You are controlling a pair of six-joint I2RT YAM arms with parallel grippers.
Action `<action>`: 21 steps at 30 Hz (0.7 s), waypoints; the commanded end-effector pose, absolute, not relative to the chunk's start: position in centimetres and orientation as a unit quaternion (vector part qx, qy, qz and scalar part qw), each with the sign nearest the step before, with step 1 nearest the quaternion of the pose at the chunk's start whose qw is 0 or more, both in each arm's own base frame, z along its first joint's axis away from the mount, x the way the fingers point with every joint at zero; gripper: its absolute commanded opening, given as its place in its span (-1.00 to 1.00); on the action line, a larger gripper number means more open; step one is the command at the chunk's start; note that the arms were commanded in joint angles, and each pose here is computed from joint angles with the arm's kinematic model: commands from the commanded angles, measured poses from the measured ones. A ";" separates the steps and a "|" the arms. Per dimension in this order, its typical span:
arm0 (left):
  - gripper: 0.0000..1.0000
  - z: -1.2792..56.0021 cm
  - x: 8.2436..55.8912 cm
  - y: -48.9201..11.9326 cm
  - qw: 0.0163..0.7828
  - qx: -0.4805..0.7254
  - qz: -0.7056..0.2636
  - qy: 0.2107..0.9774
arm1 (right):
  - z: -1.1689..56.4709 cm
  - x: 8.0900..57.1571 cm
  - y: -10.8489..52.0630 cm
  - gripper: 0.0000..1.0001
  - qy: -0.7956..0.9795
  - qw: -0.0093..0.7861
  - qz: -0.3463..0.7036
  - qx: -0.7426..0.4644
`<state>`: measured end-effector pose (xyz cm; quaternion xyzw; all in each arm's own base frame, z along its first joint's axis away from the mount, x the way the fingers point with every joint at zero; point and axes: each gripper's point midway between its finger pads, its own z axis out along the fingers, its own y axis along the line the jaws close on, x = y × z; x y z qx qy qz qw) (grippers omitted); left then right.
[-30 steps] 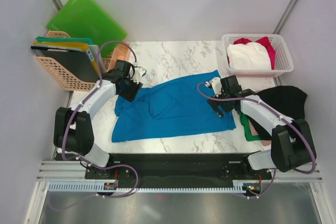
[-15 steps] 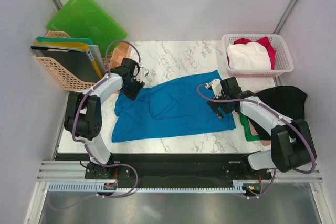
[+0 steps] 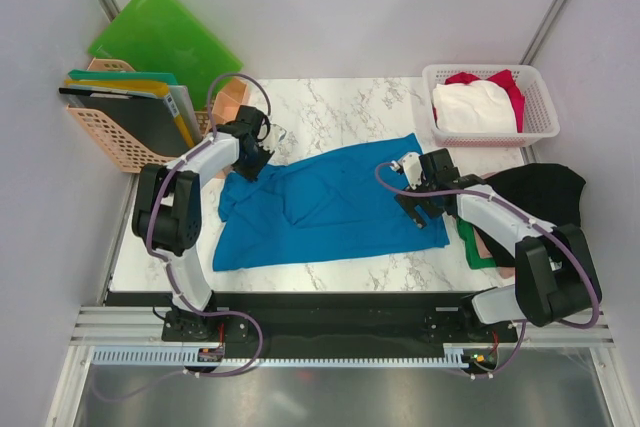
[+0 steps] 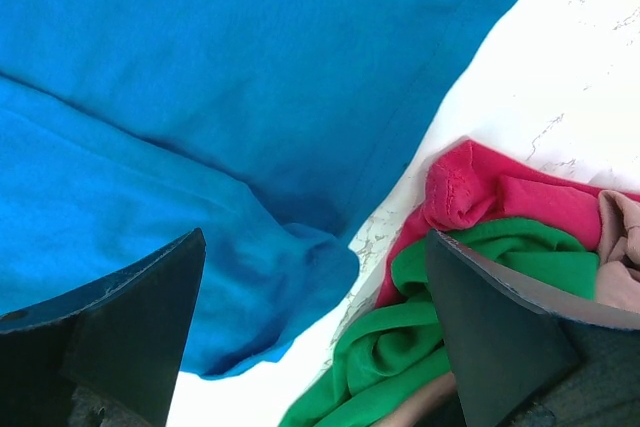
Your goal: Fold and stack the t-shirts
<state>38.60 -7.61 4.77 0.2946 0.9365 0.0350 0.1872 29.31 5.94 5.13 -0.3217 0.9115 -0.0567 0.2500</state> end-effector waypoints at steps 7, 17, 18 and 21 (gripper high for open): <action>-0.95 7.3 37.0 -9.1 0.204 0.289 -0.008 0.935 | 5.2 30.2 5.7 0.96 0.908 0.261 -0.070 -0.321; -0.57 7.2 30.6 -11.8 0.167 0.319 -0.057 0.931 | 5.1 30.8 5.6 0.96 0.907 0.260 -0.078 -0.321; -0.43 7.1 30.2 -12.2 0.163 0.321 -0.064 0.931 | 5.2 30.8 5.5 0.96 0.907 0.261 -0.080 -0.320; -0.03 7.5 29.6 -12.5 0.166 0.329 -0.064 0.927 | 5.2 30.8 5.5 0.96 0.907 0.262 -0.081 -0.320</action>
